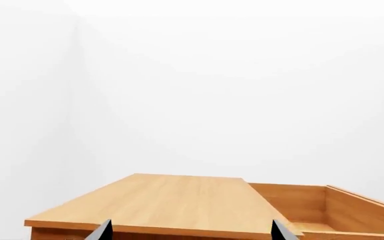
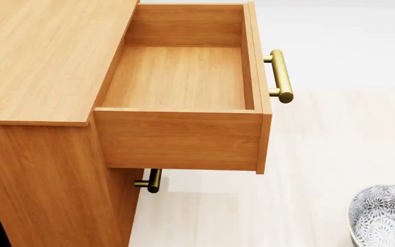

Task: Put the bowl on top of the cabinet.

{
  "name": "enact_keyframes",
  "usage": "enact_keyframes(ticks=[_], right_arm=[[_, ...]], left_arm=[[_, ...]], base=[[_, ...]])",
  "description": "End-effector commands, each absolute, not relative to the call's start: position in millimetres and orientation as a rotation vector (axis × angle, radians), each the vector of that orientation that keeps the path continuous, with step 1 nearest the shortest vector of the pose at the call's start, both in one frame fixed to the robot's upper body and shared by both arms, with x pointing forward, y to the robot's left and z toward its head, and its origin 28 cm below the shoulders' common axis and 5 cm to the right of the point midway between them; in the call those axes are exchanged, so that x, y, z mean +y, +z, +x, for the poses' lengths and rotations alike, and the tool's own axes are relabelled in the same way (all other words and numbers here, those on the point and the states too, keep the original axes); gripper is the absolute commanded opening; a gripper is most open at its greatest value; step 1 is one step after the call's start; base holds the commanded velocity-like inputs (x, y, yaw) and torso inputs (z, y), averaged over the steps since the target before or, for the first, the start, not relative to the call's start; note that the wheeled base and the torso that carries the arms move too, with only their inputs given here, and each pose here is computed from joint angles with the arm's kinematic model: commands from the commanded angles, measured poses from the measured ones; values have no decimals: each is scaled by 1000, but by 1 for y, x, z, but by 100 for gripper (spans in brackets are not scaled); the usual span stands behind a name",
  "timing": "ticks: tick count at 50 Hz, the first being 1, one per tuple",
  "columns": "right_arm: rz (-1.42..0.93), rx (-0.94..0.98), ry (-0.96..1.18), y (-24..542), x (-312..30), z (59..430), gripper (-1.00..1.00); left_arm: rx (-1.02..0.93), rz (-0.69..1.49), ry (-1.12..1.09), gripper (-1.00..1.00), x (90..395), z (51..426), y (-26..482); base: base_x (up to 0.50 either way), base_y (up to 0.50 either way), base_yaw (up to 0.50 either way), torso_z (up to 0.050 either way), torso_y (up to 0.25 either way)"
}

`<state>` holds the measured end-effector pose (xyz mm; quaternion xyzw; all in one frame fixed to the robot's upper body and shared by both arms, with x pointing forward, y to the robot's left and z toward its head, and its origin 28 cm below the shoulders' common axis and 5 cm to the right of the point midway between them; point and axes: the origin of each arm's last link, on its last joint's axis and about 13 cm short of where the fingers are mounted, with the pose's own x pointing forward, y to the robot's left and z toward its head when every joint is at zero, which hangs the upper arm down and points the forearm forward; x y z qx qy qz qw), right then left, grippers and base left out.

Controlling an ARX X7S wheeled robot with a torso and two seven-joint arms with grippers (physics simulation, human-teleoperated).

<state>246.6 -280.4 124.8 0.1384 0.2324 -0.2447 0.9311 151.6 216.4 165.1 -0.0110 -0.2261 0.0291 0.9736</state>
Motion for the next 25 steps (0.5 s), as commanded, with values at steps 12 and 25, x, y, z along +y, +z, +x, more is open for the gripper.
enact_keyframes(ticks=[12, 25], right_arm=[[365, 463, -562, 100, -277, 253, 100], [418, 471, -569, 79, -273, 255, 100]], left_arm=[[-450, -15, 67, 100, 218, 154, 162], [-447, -11, 70, 100, 218, 153, 163]], base=[[0, 0, 0, 0, 0], [0, 0, 0, 0, 0]])
